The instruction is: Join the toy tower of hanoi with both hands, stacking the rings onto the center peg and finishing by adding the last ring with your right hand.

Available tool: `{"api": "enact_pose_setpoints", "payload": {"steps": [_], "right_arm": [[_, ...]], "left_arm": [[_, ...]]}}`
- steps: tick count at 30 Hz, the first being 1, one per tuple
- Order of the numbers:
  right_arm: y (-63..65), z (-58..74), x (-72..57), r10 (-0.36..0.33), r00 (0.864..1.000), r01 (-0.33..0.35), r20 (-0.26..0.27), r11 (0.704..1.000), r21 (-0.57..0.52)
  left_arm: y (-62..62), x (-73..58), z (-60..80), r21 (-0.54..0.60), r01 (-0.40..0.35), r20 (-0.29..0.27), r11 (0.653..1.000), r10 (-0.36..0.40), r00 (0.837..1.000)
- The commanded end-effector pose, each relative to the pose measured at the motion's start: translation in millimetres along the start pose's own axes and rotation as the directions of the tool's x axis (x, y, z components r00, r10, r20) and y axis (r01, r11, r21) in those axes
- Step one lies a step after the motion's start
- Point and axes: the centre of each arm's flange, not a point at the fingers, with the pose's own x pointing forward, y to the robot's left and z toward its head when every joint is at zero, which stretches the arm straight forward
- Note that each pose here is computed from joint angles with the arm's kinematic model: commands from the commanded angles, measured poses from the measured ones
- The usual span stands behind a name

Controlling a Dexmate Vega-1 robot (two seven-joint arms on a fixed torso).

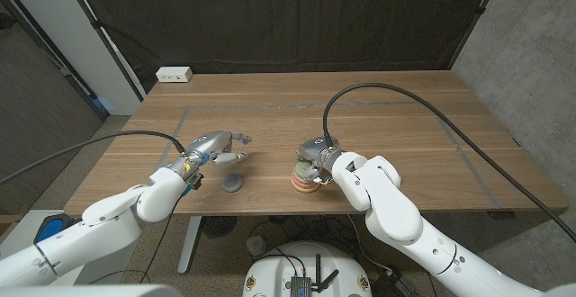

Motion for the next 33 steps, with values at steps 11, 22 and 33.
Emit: {"api": "enact_pose_setpoints", "payload": {"steps": [11,22,33], "right_arm": [[-3.1,-0.7,-1.8,0.013,1.0,-0.013,-0.014,1.0,-0.028],[-4.2,-2.6,-3.1,0.022,0.999,-0.023,-0.025,0.999,-0.037],[-5.2,-3.7,-5.1,0.034,0.999,-0.035,-0.038,0.999,-0.041]], "left_arm": [[0.1,1.6,-1.6,-0.003,-0.002,0.0,1.0,0.002,1.0],[0.3,1.9,-1.4,-0.002,-0.001,-0.001,1.0,0.001,1.0],[-0.3,2.4,-2.2,-0.005,0.0,-0.002,1.0,0.0,1.0]]}}
